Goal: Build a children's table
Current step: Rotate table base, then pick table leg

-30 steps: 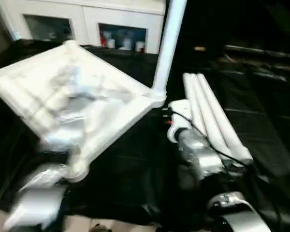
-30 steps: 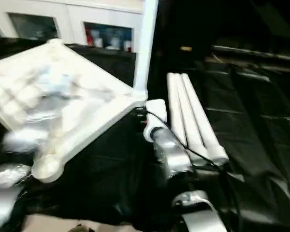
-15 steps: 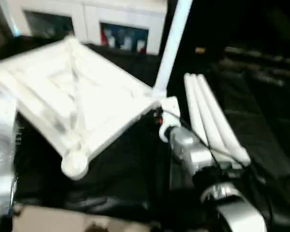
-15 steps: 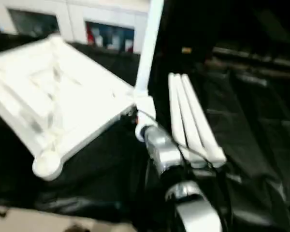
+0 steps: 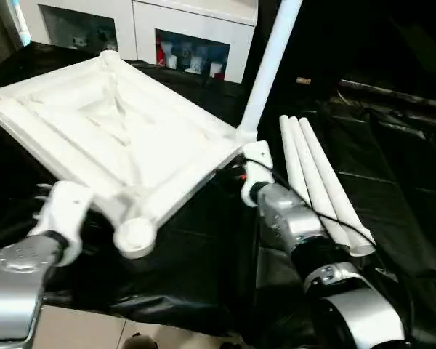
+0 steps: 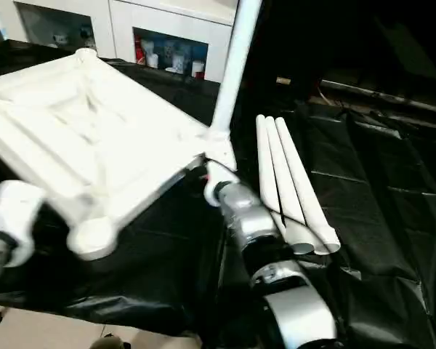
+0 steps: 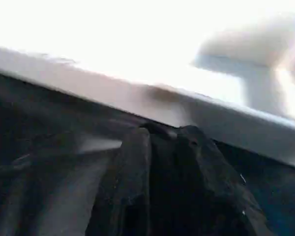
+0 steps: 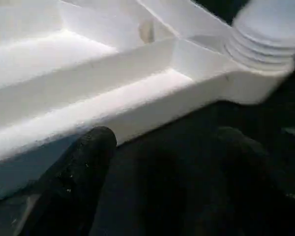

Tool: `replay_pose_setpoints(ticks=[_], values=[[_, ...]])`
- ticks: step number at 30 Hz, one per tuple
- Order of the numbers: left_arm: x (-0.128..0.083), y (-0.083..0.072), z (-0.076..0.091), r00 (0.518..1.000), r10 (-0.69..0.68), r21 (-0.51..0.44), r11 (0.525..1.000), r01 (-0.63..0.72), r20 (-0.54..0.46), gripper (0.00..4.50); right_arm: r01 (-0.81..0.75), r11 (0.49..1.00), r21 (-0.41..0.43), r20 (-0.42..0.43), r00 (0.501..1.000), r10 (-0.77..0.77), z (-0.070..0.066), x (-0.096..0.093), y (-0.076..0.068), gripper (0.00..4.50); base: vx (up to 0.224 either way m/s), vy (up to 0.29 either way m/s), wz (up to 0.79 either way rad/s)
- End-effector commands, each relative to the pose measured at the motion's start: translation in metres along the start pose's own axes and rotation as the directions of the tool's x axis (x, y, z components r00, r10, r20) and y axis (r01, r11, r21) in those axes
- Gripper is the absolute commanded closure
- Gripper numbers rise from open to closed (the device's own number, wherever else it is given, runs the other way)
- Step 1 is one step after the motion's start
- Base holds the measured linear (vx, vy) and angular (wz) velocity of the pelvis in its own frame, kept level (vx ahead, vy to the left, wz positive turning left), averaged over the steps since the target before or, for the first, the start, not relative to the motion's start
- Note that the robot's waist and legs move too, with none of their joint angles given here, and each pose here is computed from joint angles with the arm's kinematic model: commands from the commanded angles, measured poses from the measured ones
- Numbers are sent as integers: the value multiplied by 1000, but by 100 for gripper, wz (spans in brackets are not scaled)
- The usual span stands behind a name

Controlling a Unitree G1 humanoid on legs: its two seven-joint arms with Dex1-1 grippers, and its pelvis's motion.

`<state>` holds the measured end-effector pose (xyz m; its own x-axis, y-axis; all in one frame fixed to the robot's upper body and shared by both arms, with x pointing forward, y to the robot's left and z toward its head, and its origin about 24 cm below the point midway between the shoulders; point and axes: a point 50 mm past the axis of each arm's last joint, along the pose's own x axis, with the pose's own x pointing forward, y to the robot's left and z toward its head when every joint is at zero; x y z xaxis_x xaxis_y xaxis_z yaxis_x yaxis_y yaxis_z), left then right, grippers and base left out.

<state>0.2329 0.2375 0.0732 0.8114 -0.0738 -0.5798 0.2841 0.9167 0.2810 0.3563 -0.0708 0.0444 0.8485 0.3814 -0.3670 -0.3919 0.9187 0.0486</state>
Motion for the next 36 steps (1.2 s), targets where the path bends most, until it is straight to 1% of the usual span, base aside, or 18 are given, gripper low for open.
replay_pose_setpoints(ticks=[1,2,3,6,7,8,9,11,12,17,19,22,24,25,27,32,34,36], values=[[4,-19,7,992,-124,19,992,124,25,335,56,998,-33,-56,997,-58,1,-9,-17,94,0,0,0],[4,-19,8,992,-126,19,992,126,26,335,51,998,-29,-53,997,-52,2,-9,-17,94,0,0,0],[9,-24,14,987,-149,34,989,147,63,335,34,999,-29,-25,999,-35,9,-20,-25,94,0,0,0],[13,-30,18,979,-189,37,982,186,82,335,69,998,-8,-14,997,-69,14,-29,-36,94,0,0,0],[13,-31,19,977,-195,39,981,192,87,327,79,997,-3,-16,997,-79,15,-30,-37,78,0,0,0],[14,-34,23,969,-218,49,976,214,113,327,129,991,27,-31,991,-129,17,-36,-47,78,0,0,0],[15,-35,24,965,-228,59,973,223,126,324,153,987,46,-51,987,-151,18,-39,-51,61,0,0,0],[15,-36,26,963,-235,64,972,228,130,324,168,984,58,-69,984,-164,19,-41,-54,48,0,0,0],[16,-32,29,960,-246,78,968,238,135,324,205,977,63,-101,975,-198,22,-47,-62,35,0,0,0],[10,-12,52,930,-292,122,955,270,225,324,258,961,96,-195,952,-236,24,-59,-75,12,0,0,0],[2,-9,62,891,-381,154,923,352,246,324,264,958,114,-237,943,-232,23,-60,-79,5,0,0,0],[-6,-9,68,848,-465,195,884,426,255,324,253,956,150,-281,938,-204,21,-61,-80,5,0,0,0],[-14,-15,74,778,-570,220,821,527,265,324,230,959,167,-328,930,-166,19,-62,-80,5,0,0,0],[-14,-15,74,778,-570,220,821,527,265,324,230,959,167,-328,930,-166,19,-62,-80,5,0,0,0],[-18,-20,77,727,-635,250,772,585,261,324,209,962,174,-349,927,-138,19,-62,-78,5,0,0,0],[-17,-24,83,692,-675,271,738,619,257,324,185,968,170,-355,928,-115,22,-60,-74,5,0,0,0],[-15,-29,89,660,-706,290,708,644,256,324,164,973,163,-388,917,-90,23,-57,-72,5,0,0,0],[-15,-30,89,656,-711,295,703,647,254,324,161,974,162,-402,912,-84,22,-57,-72,5,0,0,0]])
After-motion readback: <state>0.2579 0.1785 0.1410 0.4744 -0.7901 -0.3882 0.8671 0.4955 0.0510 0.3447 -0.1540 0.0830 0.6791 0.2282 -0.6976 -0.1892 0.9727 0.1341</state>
